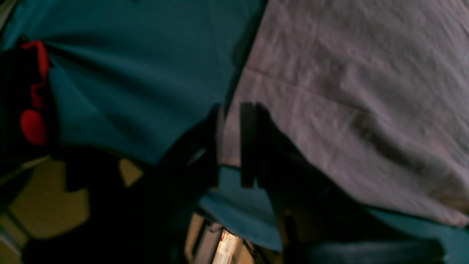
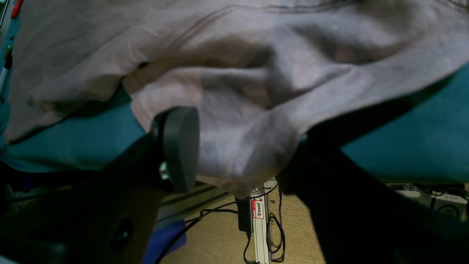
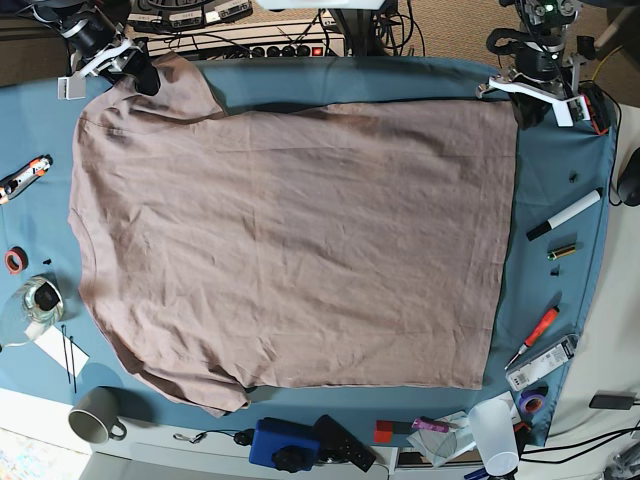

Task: Fold the T-shirt properly
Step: 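Move the left gripper to the other shoulder corner and grasp it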

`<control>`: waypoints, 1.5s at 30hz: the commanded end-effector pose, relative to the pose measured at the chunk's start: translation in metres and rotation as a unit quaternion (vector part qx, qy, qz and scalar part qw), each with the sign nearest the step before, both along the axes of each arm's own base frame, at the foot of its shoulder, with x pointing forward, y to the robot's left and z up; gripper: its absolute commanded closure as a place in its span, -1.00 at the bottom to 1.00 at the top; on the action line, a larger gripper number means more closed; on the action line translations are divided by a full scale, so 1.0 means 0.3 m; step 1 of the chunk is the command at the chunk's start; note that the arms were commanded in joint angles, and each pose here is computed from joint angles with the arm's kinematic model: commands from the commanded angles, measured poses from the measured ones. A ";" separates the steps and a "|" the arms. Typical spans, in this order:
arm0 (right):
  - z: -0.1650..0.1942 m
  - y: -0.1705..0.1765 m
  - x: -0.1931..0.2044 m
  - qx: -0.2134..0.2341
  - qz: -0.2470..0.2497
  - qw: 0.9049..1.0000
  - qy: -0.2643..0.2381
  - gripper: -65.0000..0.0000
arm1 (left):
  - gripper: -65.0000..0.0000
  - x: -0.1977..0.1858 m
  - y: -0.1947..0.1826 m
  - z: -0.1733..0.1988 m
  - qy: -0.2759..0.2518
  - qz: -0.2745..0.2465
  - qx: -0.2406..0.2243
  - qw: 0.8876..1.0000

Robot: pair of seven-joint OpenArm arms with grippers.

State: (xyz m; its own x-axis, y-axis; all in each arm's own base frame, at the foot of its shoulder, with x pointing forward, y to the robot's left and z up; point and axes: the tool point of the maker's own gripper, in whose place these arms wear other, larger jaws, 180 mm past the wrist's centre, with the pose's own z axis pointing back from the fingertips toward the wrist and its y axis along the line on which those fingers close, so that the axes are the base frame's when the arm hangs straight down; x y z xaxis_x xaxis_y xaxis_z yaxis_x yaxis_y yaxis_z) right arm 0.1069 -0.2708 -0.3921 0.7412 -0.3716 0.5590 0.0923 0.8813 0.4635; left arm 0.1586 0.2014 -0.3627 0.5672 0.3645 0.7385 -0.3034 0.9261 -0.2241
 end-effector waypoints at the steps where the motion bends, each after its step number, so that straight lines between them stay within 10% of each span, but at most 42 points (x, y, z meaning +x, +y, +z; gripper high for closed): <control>1: -0.058 -0.007 -0.080 -0.017 0.014 0.997 0.071 0.00 | 0.71 0.010 -0.012 0.018 -0.016 -0.009 -0.008 1.000; 23: -0.057 -0.008 -0.079 -0.017 0.013 0.997 0.070 0.00 | 0.77 -0.015 -0.194 -0.160 0.031 -0.065 -0.161 0.984; 31: -0.047 -0.014 -0.061 -0.019 0.006 0.998 0.054 1.00 | 1.00 -0.023 -0.172 -0.176 0.043 -0.078 -0.115 0.989; 45: 0.105 -0.118 -0.005 -0.081 -0.015 0.997 -0.003 1.00 | 1.00 -0.005 -0.101 -0.072 0.011 -0.069 -0.079 0.994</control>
State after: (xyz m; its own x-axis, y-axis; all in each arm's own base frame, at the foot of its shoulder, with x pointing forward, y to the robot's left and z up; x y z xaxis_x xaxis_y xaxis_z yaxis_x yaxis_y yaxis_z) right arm 0.0992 -0.3023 -0.3718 0.7478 -0.3194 0.5820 0.1428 0.9335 0.3289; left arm 0.1538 0.1679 -0.3930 0.6602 0.3958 0.6383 -0.1899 0.9103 -0.3679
